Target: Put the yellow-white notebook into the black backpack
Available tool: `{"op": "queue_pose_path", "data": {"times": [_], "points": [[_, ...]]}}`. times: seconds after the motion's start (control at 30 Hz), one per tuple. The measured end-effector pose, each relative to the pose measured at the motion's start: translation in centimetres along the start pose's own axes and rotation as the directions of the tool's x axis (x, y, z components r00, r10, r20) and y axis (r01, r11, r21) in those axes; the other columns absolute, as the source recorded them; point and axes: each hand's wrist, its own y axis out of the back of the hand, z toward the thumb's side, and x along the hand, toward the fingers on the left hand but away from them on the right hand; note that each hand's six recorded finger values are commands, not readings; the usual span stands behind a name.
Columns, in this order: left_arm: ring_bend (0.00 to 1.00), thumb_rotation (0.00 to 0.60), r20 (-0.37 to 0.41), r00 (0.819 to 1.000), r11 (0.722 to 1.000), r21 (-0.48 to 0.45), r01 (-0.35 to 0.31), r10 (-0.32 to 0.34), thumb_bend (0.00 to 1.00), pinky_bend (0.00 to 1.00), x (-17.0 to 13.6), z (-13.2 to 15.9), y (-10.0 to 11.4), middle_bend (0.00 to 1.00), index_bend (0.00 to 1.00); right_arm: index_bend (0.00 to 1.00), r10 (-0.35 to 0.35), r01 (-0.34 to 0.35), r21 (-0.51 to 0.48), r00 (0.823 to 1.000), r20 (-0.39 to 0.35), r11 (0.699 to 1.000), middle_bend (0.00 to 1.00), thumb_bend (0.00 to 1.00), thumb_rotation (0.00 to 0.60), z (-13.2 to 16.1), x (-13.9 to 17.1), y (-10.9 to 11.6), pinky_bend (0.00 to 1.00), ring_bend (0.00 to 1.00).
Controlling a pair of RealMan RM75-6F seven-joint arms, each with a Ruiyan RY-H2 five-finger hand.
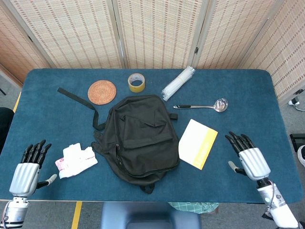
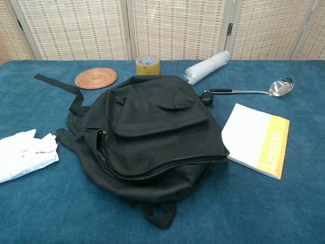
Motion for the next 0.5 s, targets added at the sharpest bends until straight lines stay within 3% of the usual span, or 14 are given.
{"op": "queue_pose_path", "data": {"times": [0.5], "points": [[0.07,0.600,-0.018,1.000,1.000,-0.003,0.008,-0.008,0.20,0.00,-0.3,-0.4,-0.1,0.05,0.10,0.00,0.117,-0.106,0.115,0.989,-0.096,0.988,0.08,0.34,0.600,0.8,-6.4,-7.6,0.09,0.13]]}}
